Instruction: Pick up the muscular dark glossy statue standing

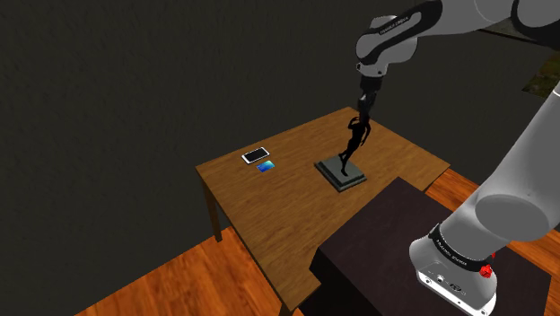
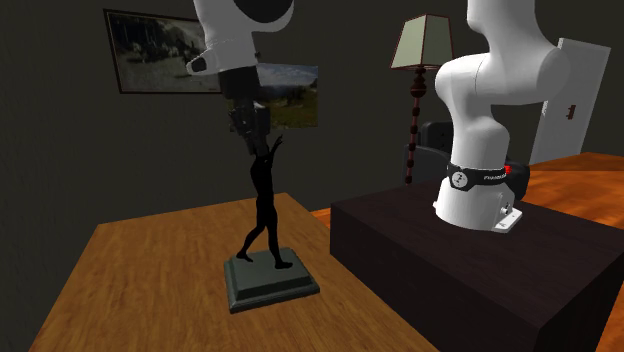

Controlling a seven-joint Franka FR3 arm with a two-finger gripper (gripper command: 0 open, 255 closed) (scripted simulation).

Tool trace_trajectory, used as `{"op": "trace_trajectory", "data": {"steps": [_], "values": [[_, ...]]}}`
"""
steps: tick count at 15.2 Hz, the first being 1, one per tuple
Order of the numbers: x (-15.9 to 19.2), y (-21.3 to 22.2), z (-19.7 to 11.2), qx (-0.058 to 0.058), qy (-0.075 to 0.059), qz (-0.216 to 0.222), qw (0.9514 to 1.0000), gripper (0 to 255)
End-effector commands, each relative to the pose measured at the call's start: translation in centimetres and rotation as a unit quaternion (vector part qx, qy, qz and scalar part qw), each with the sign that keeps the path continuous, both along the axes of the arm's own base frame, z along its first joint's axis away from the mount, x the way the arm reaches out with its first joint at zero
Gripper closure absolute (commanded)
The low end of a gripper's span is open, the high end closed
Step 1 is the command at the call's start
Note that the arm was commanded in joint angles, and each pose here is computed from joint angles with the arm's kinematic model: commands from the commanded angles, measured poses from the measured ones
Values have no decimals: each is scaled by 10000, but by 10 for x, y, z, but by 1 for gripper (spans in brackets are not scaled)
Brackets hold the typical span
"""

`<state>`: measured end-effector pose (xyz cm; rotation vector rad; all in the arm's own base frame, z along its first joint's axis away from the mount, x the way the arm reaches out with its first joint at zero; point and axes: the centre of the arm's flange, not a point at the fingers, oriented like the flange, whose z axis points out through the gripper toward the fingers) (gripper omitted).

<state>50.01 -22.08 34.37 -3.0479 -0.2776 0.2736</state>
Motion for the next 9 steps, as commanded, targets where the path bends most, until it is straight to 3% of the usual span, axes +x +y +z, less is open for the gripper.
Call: {"op": "trace_trajectory", "data": {"steps": [1, 9], "values": [[0, -1, 11, -1, -4, -1, 10000, 255], [0, -1, 44, -1, -4, -1, 10000, 255]]}}
